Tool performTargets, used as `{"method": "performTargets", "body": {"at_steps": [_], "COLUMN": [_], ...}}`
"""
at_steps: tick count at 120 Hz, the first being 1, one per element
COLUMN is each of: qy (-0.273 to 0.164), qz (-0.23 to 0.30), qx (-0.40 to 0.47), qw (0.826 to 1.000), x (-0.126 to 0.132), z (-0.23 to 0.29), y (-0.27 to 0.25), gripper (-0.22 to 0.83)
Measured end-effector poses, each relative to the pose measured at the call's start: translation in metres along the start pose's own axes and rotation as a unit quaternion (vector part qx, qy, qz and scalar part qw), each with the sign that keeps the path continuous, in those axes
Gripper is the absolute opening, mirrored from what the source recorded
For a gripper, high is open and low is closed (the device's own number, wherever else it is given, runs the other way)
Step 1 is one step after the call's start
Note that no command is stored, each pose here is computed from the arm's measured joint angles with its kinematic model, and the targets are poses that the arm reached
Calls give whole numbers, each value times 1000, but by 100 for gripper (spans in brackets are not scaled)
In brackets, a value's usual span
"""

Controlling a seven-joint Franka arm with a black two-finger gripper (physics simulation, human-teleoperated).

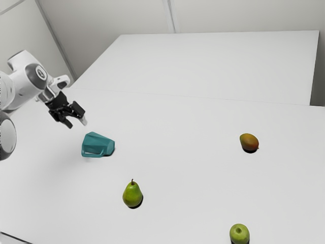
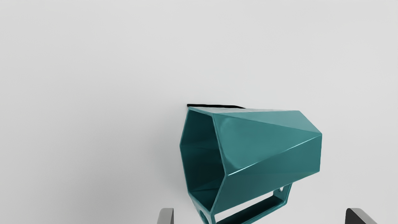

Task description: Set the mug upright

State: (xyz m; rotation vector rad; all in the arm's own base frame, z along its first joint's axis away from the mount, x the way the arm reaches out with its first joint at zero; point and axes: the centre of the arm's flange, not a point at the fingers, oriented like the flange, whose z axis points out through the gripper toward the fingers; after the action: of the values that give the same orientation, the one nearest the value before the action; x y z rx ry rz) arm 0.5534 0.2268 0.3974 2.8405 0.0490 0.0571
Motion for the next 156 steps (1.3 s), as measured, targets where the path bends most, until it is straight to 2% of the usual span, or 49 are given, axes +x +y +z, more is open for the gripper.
{"method": "performTargets", "body": {"at_steps": [62,113,156], "qy": [57,74,80], "qz": [17,6,13], "qx": [-94,-191,-248], "qw": [994,979,965], "x": [-18,-47,-52], "z": [45,68,78], "y": [-31,-45,-40], "gripper": [61,62,62]}}
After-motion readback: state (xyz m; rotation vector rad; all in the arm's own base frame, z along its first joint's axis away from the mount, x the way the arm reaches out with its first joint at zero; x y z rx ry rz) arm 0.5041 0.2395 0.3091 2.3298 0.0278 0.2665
